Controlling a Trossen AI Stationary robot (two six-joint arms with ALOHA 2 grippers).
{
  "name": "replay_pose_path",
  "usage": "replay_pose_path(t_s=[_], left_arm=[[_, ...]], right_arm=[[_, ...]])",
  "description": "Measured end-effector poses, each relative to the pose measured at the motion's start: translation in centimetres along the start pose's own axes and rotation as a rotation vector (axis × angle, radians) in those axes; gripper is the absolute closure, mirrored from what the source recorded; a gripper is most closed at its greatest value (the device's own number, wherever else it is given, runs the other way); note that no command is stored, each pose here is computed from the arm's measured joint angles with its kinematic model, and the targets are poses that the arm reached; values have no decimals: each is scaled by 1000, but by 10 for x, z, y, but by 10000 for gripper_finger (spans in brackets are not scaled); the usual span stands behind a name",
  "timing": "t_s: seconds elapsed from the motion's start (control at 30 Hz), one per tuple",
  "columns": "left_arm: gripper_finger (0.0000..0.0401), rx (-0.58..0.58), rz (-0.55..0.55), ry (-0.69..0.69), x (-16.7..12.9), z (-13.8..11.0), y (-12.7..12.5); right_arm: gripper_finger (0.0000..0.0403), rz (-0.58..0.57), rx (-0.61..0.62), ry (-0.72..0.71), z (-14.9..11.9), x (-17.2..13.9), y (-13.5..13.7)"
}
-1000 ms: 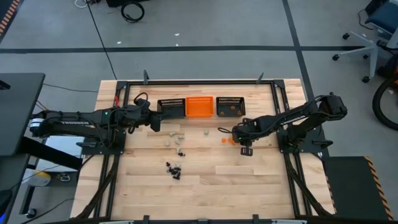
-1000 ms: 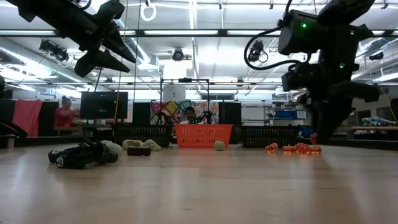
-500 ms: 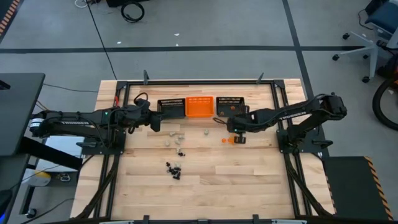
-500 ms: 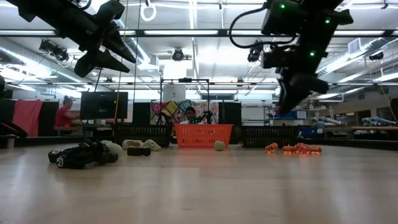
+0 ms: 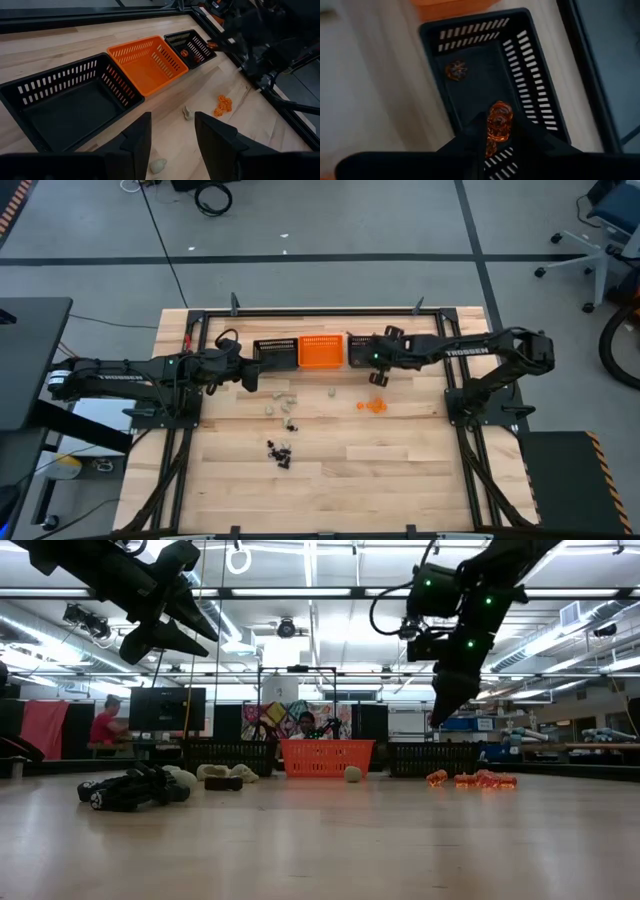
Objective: Sort Halloween decoration
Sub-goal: Put the orange pumpkin toy into the right black bin
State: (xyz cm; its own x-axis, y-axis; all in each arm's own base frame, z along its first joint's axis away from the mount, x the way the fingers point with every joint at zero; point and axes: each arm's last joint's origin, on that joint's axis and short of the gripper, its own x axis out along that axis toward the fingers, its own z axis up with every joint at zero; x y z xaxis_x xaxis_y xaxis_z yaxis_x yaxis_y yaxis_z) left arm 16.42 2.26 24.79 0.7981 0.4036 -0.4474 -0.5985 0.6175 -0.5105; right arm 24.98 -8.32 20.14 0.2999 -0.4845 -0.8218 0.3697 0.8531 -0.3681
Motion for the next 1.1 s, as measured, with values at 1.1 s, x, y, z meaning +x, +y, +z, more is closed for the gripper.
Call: replay_pose_path(t_s=[1.1], left_arm=[[244, 0, 0, 0, 0, 0, 0]], right_arm=[[242, 467, 60, -27, 15, -10, -28]])
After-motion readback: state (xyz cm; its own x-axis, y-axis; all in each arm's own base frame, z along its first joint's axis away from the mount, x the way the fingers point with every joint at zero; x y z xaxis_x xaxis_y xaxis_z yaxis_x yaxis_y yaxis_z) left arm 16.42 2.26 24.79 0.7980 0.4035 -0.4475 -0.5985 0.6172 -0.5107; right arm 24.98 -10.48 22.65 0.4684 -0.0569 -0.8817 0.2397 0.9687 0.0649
